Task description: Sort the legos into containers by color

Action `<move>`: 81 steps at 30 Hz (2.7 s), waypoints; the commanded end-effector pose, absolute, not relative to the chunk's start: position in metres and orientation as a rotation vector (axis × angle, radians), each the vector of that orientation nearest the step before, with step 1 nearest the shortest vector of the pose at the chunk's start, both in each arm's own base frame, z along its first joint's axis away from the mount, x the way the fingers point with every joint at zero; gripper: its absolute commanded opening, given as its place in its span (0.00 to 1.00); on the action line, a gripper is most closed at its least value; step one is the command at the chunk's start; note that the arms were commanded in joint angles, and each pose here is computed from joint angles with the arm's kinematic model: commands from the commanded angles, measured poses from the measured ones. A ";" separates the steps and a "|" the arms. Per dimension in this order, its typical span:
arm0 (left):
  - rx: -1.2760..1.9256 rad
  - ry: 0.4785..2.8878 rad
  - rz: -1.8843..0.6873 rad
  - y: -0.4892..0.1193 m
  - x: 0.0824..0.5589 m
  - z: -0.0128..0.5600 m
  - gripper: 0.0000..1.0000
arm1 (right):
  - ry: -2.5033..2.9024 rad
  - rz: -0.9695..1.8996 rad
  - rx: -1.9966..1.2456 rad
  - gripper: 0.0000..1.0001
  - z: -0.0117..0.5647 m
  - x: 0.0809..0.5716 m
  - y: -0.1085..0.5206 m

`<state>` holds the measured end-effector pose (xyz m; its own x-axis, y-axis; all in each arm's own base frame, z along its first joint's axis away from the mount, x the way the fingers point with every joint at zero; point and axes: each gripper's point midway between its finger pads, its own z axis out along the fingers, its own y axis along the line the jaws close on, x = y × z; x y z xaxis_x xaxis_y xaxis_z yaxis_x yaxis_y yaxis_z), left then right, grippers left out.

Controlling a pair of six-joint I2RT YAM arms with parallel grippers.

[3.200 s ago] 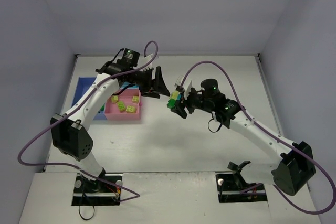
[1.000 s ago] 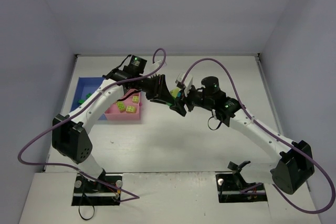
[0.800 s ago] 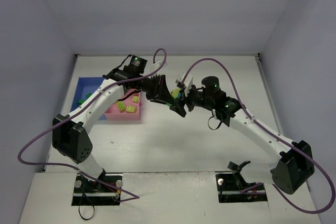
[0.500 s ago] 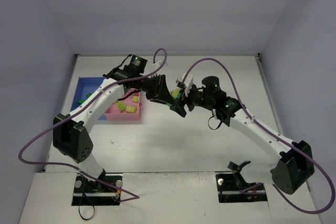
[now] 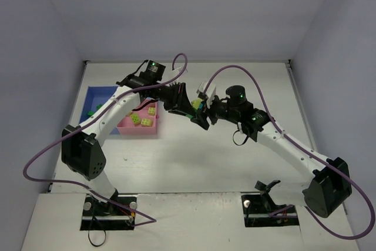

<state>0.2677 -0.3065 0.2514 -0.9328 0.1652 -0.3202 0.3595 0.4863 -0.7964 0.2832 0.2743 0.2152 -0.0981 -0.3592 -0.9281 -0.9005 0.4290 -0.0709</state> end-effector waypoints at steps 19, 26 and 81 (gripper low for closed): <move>0.303 2.498 -1.243 -0.229 0.299 0.279 0.00 | 1.660 0.621 -1.061 0.00 0.213 0.290 0.260; -0.549 2.559 -0.424 -0.036 0.366 0.204 0.03 | 1.642 0.640 -1.050 0.00 0.223 0.283 0.259; 0.429 2.325 -1.482 -0.317 0.281 0.293 0.25 | 1.491 0.844 -1.257 0.06 0.254 0.254 0.298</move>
<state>0.2745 -0.3094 0.2582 -0.9434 0.0679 -0.3246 0.3153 0.4876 -0.8142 0.2516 0.2884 0.2182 -0.0860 -0.3637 -0.9276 -0.9659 0.2588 -0.0119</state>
